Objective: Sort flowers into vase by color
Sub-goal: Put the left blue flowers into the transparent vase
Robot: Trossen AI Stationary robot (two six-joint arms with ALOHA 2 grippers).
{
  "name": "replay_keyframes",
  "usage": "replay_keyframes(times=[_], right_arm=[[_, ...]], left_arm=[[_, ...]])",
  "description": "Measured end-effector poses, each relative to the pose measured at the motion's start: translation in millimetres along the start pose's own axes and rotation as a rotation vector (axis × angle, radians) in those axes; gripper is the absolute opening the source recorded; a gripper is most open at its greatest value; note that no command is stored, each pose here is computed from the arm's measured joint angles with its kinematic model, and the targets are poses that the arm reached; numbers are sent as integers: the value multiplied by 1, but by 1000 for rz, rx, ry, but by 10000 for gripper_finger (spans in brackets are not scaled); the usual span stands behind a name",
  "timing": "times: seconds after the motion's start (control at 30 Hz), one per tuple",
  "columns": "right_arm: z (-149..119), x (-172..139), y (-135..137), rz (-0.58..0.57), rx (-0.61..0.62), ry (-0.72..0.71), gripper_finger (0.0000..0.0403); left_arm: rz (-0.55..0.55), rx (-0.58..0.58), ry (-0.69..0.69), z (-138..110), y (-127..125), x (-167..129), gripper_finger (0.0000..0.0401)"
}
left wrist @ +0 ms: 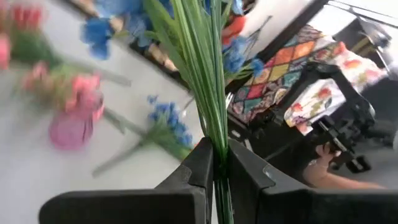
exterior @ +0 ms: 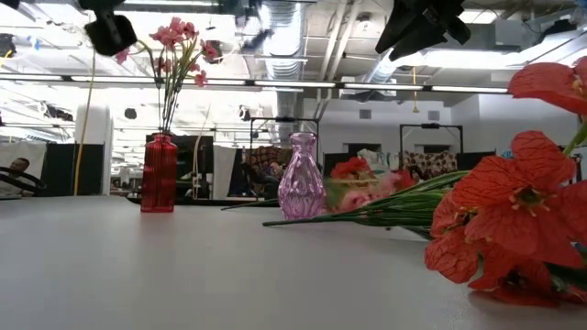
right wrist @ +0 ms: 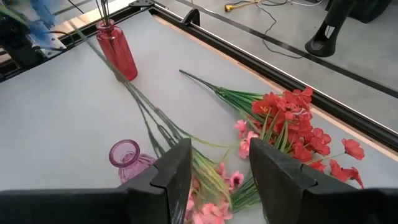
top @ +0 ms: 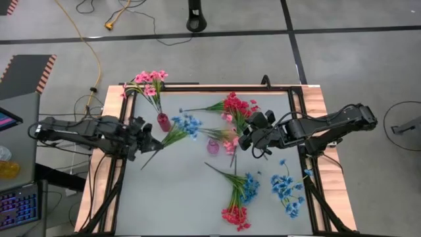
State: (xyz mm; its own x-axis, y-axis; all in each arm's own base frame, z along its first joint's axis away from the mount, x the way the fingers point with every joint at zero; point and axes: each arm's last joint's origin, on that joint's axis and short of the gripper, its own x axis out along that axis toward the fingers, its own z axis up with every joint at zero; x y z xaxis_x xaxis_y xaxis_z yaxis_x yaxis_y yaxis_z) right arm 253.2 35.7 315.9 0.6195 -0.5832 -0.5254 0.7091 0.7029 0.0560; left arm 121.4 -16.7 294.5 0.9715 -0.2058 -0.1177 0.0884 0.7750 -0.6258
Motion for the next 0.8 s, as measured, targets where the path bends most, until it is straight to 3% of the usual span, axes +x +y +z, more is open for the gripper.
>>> replay_keyframes(times=[0.23,0.33,0.47,0.8], right_arm=[[0,0,0,1,2,-1,187],[2,0,2,19,24,-16,187],[6,0,7,96,54,-18,187],[23,-5,24,377,6,-93,187]], left_arm=[[20,139,-86,5,-2,-3,21],[76,199,-132,8,-1,0,21],[152,310,-193,12,0,11,21],[143,521,-311,21,0,62,22]])
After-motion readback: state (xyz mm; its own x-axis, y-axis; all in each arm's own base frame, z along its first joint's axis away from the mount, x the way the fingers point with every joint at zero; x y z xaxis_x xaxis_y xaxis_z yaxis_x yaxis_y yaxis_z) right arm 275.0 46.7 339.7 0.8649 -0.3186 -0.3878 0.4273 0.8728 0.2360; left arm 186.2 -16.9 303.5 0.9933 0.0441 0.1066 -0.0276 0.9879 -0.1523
